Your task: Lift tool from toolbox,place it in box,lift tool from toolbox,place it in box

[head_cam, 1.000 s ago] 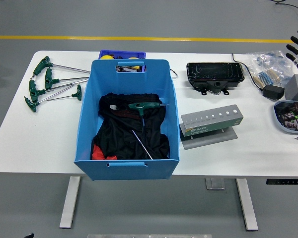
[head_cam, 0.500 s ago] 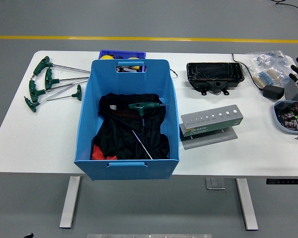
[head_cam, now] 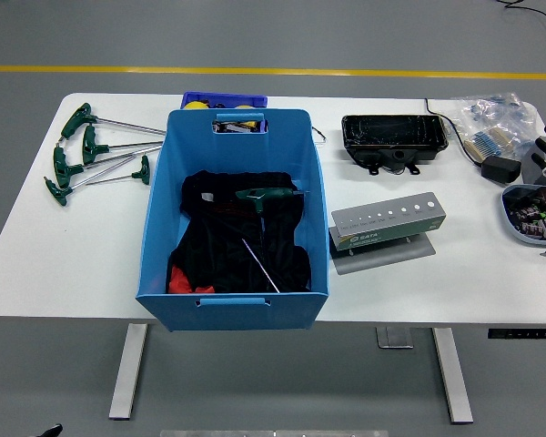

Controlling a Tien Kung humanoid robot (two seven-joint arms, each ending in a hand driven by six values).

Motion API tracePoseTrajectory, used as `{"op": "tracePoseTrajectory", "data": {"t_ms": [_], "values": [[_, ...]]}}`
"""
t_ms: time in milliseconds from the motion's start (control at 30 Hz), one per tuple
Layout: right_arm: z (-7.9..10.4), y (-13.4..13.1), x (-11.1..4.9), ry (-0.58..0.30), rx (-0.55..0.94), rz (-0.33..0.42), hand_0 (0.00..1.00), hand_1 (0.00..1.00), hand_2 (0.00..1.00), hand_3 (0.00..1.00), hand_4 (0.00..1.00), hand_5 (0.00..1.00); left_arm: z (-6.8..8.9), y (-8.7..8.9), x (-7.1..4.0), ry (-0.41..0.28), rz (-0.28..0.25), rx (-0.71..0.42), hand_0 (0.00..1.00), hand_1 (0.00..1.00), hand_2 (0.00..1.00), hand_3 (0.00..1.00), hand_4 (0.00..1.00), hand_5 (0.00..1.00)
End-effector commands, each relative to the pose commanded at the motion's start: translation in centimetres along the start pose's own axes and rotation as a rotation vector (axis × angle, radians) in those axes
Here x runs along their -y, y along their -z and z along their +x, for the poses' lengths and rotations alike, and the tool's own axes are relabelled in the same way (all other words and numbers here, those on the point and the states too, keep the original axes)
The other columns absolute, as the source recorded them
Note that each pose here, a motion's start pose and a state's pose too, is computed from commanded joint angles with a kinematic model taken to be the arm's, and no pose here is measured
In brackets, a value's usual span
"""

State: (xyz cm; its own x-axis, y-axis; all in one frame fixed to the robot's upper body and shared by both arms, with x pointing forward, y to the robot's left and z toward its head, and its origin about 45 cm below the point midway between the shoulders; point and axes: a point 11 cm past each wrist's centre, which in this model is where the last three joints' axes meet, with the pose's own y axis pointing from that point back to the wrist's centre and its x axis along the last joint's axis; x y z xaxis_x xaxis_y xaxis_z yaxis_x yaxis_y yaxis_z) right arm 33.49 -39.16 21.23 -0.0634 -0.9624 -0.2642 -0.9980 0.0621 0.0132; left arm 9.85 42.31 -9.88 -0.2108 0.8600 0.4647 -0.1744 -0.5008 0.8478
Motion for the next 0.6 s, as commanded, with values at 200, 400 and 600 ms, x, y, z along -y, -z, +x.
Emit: {"op": "tracePoseTrajectory", "data": {"t_ms": [200, 400, 600], "values": [[0.3, -0.6, -0.4, -0.018, 0.010, -0.008, 0.997, 0.901, 0.914, 0.933, 0.998, 0.998, -0.1, -0.2, 0.0, 0.001, -0.003, -0.001, 0.711, 0.716, 0.744, 0.626, 0.622, 0.500], [0.2, -1.2, -0.5, -0.024, 0.021, -0.016, 0.997, 0.898, 0.912, 0.930, 0.998, 0.998, 0.0, -0.2, 0.0, 0.000, -0.003, 0.005, 0.711, 0.716, 0.745, 0.626, 0.622, 0.498], [0.5, -1.4, -0.7, -0.041, 0.017, -0.016, 0.998, 0.895, 0.912, 0.929, 0.998, 0.998, 0.0, -0.1, 0.0, -0.001, 0.000, 0.007, 0.711, 0.715, 0.744, 0.625, 0.622, 0.499]]}}
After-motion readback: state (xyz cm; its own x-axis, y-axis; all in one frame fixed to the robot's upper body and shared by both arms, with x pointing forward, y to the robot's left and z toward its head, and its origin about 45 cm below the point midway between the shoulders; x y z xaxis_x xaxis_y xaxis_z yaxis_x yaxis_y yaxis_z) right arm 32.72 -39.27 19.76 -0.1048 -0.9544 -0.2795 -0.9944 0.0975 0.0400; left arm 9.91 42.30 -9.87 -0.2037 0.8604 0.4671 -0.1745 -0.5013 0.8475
